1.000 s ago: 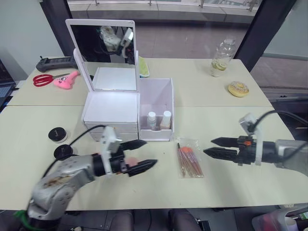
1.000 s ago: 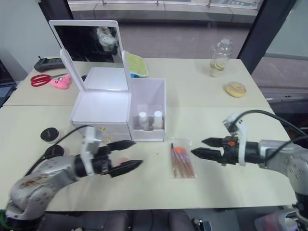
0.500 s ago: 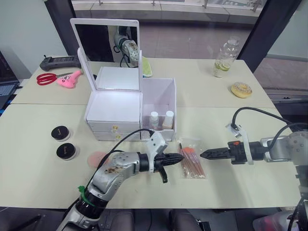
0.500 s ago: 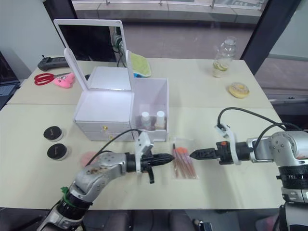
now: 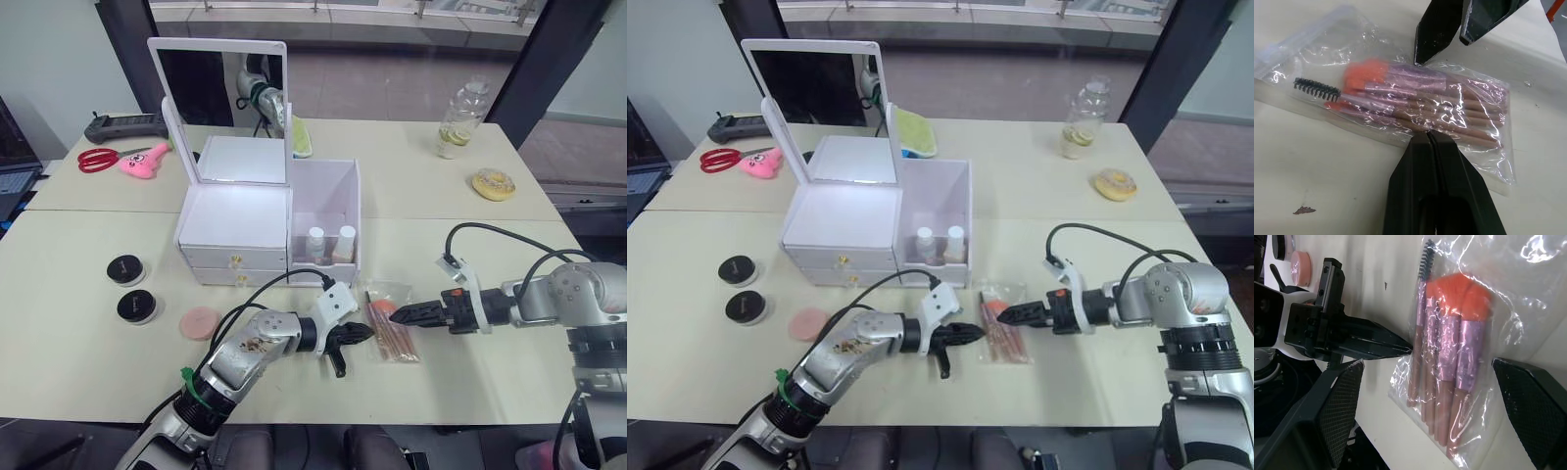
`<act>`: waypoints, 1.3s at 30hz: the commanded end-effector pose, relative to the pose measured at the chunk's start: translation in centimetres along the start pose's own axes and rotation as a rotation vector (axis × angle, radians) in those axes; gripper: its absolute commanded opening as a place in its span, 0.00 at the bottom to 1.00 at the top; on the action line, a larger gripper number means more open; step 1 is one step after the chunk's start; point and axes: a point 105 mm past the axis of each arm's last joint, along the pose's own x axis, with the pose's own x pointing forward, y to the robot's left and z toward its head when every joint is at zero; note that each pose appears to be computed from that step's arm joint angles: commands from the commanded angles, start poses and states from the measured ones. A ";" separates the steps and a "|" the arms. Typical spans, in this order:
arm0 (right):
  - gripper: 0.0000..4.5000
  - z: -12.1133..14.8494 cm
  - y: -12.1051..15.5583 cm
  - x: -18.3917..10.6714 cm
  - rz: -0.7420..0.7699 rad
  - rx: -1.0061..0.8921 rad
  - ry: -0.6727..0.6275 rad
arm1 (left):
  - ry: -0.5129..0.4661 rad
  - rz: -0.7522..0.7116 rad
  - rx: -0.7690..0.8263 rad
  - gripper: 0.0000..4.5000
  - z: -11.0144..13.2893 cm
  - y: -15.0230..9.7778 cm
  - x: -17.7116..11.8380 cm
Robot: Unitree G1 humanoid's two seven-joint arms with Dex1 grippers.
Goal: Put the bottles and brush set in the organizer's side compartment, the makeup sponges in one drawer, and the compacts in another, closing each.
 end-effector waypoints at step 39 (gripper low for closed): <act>0.00 0.7 -1.8 -0.5 -0.155 -0.017 -0.102 | -0.153 -0.008 0.068 0.00 3.4 0.7 -1.6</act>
